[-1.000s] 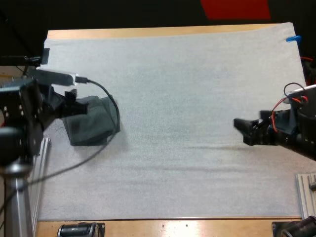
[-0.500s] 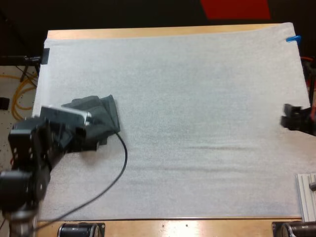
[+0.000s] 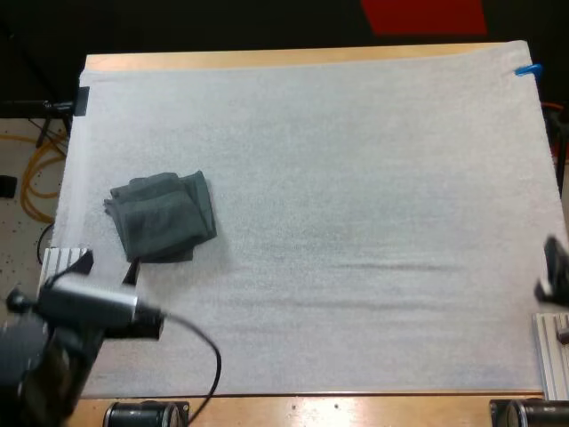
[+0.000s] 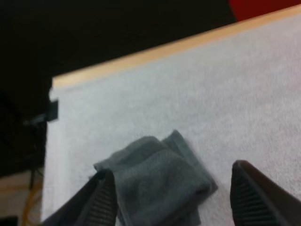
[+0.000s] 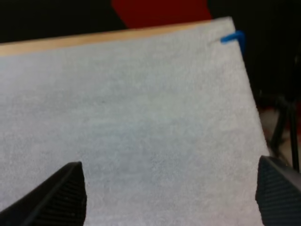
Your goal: Pick towel from pile fold and stack
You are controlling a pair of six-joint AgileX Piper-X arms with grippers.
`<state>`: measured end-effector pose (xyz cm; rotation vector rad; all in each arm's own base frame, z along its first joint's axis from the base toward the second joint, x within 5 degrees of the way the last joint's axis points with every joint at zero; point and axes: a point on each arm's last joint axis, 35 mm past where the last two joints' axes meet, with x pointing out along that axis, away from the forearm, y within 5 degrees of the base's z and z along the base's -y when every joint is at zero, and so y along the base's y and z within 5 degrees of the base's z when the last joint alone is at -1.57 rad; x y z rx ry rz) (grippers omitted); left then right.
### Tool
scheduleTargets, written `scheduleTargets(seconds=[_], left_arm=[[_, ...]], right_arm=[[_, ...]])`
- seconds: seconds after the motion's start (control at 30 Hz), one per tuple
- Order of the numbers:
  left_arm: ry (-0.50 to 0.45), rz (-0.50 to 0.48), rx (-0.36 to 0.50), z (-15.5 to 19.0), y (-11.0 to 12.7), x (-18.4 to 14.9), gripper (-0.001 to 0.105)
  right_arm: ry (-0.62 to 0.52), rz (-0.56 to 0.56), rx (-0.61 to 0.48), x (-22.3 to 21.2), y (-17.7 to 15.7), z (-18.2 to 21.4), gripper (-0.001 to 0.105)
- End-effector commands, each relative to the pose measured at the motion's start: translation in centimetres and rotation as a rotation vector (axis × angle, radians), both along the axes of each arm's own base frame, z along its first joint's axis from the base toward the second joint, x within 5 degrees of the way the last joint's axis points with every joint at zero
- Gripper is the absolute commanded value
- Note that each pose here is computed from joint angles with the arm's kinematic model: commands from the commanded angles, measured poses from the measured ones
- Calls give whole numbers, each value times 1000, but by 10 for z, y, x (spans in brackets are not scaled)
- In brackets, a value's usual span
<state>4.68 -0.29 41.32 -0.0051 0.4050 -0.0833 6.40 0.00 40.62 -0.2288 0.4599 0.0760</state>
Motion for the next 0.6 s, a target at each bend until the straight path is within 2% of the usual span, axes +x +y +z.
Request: scheduleTargets(seconds=[0.0,0.17,0.27,0.37,0.5,0.57], left_arm=[[-40,-6,18,1,0,-14,52],[-148,50,39,-4,2,-50,52],[-196,49,37,-14,2,-75,52],[-215,41,37,-25,2,-96,52],[-113,39,40,-38,2,-103,52],[-61,38,41,-43,2,-105,52]], right_arm=[[-56,3,-9,-21,0,-4,71],[-200,3,-13,-73,2,-14,71],[-272,2,-12,-106,3,-22,71],[-214,-9,0,-112,3,-30,71],[-113,-31,-15,-121,2,-37,71],[-110,-33,-16,-121,2,-38,71]])
